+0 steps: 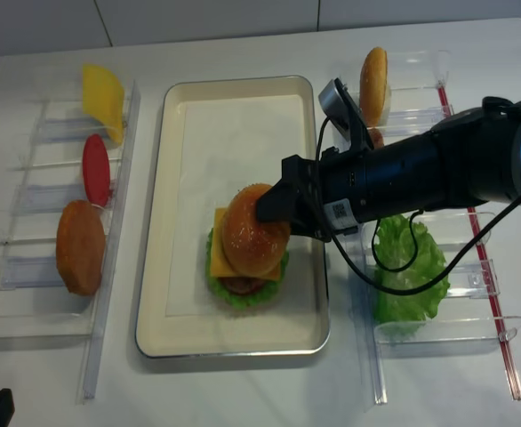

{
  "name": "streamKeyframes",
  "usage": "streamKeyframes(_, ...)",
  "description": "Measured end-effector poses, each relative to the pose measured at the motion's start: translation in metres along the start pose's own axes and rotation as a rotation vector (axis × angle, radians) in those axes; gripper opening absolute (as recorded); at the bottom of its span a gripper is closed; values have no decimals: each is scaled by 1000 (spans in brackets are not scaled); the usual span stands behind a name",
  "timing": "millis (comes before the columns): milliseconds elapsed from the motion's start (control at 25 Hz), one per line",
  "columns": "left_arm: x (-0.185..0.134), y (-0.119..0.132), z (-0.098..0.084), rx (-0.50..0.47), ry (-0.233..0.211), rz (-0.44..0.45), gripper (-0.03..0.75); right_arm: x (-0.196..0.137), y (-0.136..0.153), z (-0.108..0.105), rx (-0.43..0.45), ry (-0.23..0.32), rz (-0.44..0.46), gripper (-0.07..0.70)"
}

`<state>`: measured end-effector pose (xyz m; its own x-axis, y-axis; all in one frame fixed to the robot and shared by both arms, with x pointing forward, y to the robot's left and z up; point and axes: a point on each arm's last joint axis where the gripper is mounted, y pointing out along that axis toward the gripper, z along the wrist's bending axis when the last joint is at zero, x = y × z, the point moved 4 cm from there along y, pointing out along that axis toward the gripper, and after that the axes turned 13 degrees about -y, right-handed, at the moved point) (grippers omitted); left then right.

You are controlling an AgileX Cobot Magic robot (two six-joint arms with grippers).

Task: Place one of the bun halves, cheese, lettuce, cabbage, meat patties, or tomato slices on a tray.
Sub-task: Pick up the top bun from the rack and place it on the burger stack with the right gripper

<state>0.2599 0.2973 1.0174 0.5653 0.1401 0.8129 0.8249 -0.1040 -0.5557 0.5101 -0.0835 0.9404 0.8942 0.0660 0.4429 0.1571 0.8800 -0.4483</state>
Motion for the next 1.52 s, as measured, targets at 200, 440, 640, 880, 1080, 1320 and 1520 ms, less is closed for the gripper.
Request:
streamKeyframes(200,0,0,0,0,0,0,251,-2,0,-1,-9,-7,14,487)
streamKeyframes(440,0,0,0,0,0,0,251,-2,0,-2,-14,-7,15,514)
streamKeyframes(640,0,0,0,0,0,0,251,-1,0,-4,-29,3,9,515)
streamKeyframes(880,0,0,0,0,0,0,251,-2,0,-3,-21,47,12,516)
streamKeyframes(1080,0,0,0,0,0,0,251,-2,0,-2,-15,69,14,516)
streamKeyframes(1320,0,0,0,0,0,0,251,-2,0,0,-3,87,19,515)
streamKeyframes(1520,0,0,0,2,1,0,251,-7,6,4,-10,89,34,515)
